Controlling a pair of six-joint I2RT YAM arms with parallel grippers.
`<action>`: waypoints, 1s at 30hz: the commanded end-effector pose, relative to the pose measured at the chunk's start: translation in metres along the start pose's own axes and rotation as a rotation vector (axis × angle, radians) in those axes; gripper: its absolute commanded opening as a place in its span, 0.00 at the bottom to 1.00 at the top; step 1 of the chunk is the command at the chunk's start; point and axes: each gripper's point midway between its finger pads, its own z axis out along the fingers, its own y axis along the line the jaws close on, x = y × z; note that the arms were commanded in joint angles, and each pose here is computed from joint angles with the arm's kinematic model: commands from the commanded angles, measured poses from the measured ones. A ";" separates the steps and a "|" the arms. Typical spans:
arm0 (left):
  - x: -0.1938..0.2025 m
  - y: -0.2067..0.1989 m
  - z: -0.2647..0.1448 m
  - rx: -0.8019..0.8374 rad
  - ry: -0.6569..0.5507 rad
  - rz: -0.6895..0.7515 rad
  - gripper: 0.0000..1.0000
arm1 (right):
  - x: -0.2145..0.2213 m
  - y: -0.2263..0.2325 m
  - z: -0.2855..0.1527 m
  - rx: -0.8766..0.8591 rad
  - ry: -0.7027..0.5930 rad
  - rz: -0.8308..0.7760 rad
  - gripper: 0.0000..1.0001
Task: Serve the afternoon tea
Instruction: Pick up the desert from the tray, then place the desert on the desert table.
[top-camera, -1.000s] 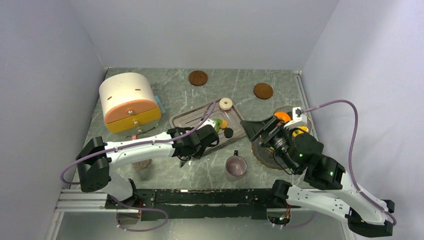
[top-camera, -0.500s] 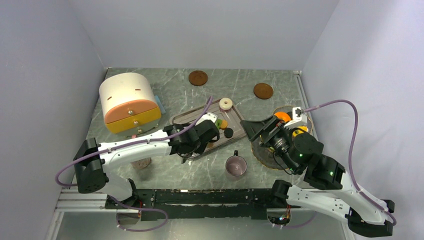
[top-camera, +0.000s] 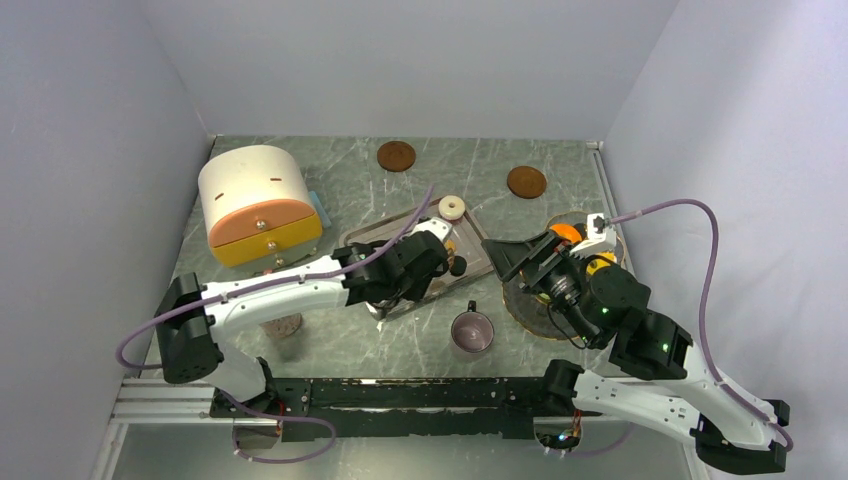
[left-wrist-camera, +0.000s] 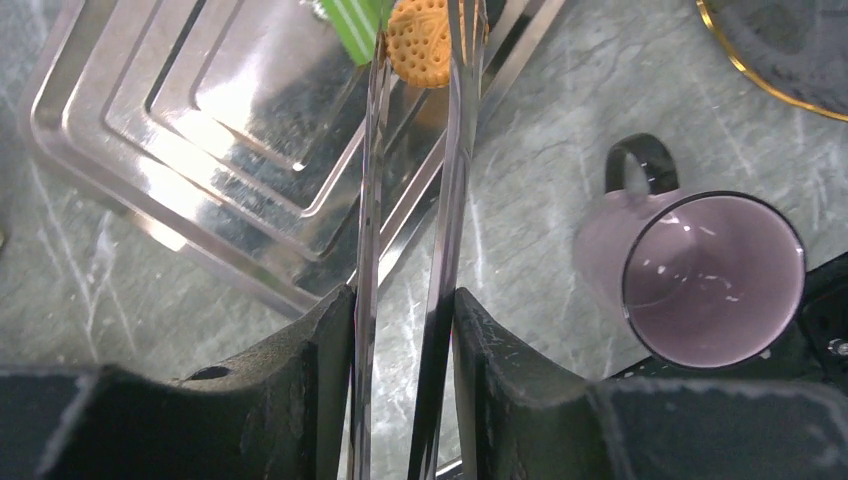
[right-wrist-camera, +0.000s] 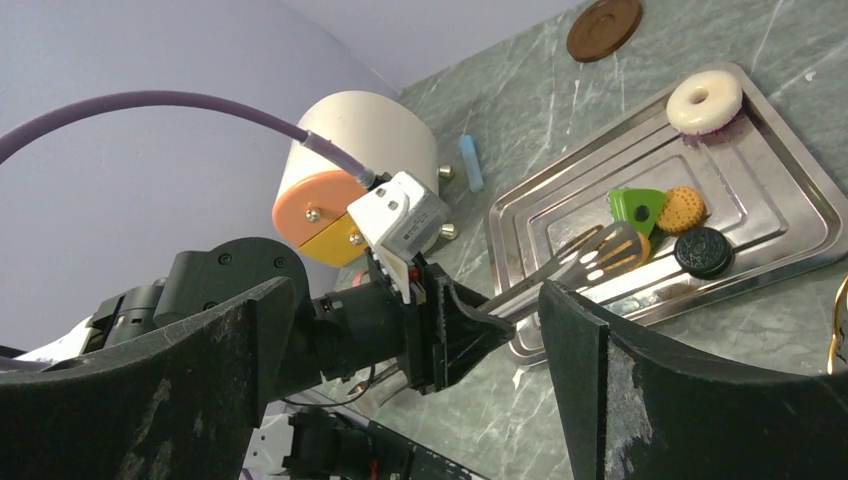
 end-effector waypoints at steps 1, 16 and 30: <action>-0.030 -0.036 0.001 0.114 -0.074 -0.003 0.41 | -0.014 0.003 -0.004 -0.006 -0.040 0.009 0.96; -0.045 -0.122 0.014 0.303 -0.103 0.041 0.38 | -0.017 0.006 -0.007 -0.017 -0.042 0.020 0.96; -0.041 -0.162 0.023 0.393 -0.112 0.051 0.37 | -0.022 0.012 -0.008 -0.040 -0.051 0.034 0.96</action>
